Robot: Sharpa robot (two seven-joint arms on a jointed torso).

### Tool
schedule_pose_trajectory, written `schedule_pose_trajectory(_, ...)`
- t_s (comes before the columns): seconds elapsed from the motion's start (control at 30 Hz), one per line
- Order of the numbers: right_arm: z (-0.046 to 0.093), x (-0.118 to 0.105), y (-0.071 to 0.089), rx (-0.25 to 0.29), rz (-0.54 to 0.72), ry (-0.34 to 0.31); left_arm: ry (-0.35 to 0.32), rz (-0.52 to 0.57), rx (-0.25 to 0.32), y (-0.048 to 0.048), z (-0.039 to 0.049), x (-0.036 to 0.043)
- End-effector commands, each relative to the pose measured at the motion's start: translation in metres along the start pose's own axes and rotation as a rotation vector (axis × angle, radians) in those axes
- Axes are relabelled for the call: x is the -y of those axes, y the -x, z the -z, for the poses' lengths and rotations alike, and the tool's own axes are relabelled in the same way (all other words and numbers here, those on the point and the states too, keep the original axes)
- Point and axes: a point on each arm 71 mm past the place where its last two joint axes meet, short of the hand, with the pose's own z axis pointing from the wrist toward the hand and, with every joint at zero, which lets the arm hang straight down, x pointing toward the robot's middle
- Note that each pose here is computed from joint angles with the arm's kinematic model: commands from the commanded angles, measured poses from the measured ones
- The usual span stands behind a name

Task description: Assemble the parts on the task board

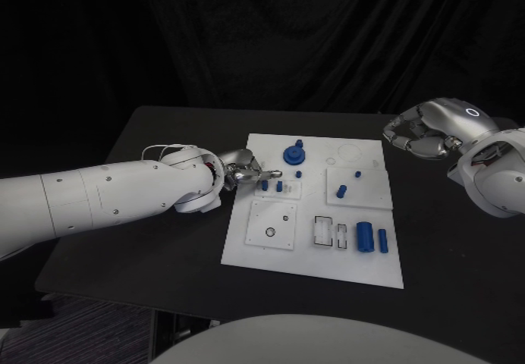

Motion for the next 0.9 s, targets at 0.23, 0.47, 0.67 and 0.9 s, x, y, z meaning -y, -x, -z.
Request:
schedule_pose_trajectory(0.23,0.0005,0.0013,-0.0011,-0.004,0.002,-0.016,-0.013,0.002,0.003,-0.0009,-0.0001,0.0012)
schedule_pose_trajectory(0.47,0.0007,0.0015,-0.0013,-0.006,0.002,-0.017,-0.014,0.001,-0.001,-0.0011,-0.0001,0.0012)
schedule_pose_trajectory(0.67,0.0009,0.0018,-0.0015,-0.007,0.002,-0.018,-0.014,0.001,0.000,-0.0010,-0.0002,0.0010)
schedule_pose_trajectory(0.9,0.0014,0.0019,-0.0015,-0.007,0.002,-0.018,-0.004,-0.001,-0.010,-0.0015,0.0001,-0.0003)
